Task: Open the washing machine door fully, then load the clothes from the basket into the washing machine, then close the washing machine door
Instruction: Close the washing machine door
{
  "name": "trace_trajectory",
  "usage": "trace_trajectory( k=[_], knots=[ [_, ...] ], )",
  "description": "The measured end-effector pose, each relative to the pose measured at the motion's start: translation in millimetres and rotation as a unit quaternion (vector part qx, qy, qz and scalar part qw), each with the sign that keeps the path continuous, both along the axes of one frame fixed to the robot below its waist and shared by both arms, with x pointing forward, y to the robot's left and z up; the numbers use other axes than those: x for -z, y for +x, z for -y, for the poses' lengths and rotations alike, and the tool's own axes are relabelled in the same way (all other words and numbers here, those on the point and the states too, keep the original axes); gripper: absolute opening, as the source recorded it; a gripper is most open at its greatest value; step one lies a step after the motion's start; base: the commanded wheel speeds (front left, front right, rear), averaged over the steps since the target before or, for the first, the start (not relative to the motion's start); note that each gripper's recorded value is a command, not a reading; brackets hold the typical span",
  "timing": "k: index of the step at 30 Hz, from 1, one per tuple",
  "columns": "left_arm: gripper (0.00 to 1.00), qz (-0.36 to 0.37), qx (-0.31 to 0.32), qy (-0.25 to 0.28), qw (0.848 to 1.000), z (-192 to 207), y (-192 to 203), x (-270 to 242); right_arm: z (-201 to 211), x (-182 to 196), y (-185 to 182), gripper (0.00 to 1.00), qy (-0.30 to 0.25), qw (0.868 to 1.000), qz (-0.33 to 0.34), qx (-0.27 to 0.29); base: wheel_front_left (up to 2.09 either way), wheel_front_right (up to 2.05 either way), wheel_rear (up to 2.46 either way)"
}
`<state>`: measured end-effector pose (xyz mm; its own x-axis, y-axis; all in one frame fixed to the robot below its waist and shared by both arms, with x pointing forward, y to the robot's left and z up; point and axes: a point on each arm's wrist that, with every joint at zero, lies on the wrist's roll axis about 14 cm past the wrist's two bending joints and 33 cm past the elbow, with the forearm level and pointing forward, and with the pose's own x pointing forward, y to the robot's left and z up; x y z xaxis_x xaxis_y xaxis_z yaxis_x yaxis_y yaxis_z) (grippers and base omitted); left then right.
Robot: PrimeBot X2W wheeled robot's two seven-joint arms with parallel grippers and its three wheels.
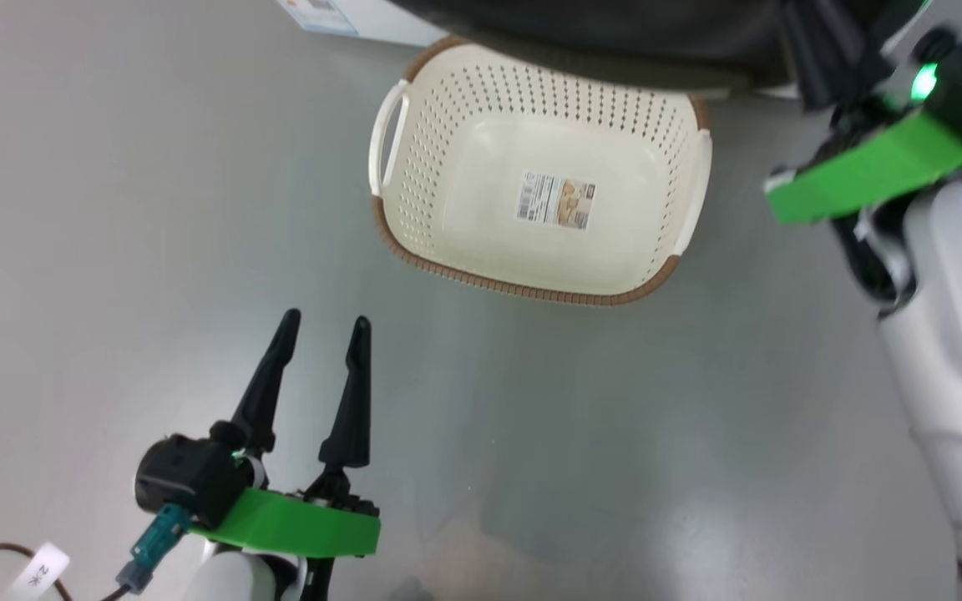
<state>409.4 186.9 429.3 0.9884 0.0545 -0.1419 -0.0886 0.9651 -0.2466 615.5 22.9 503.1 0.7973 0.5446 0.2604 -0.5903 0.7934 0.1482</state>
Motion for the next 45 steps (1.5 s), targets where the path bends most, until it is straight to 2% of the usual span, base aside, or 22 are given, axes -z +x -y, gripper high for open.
trace_trajectory(
  k=[13,22,30,38,44,45],
  knots=[
    [1.0,-0.033,0.017,-0.004,0.999,9,15,31,19,-14,69,0.0,0.032,0.998,0.025,0.049,0.0,0.0,0.0],
    [1.0,-0.036,0.029,-0.007,0.999,15,27,39,13,-8,80,0.0,0.034,0.998,0.021,0.04,0.0,0.0,0.0],
    [1.0,-0.02,0.028,-0.009,0.999,14,30,29,13,-10,70,0.0,0.015,0.999,0.019,0.028,0.0,0.0,0.0],
    [1.0,0.01,0.018,-0.008,1.0,8,31,6,11,0,29,0.0,-0.004,1.0,0.0,-0.005,0.0,0.0,0.0],
    [1.0,0.031,0.001,0.004,0.999,-3,24,-12,31,11,-8,0.0,-0.001,0.999,-0.038,0.004,0.0,0.0,0.0],
    [1.0,0.034,-0.001,0.004,0.999,-4,23,-14,33,13,-14,0.07,-0.002,0.999,-0.043,0.006,0.0,0.0,0.0]
  ],
)
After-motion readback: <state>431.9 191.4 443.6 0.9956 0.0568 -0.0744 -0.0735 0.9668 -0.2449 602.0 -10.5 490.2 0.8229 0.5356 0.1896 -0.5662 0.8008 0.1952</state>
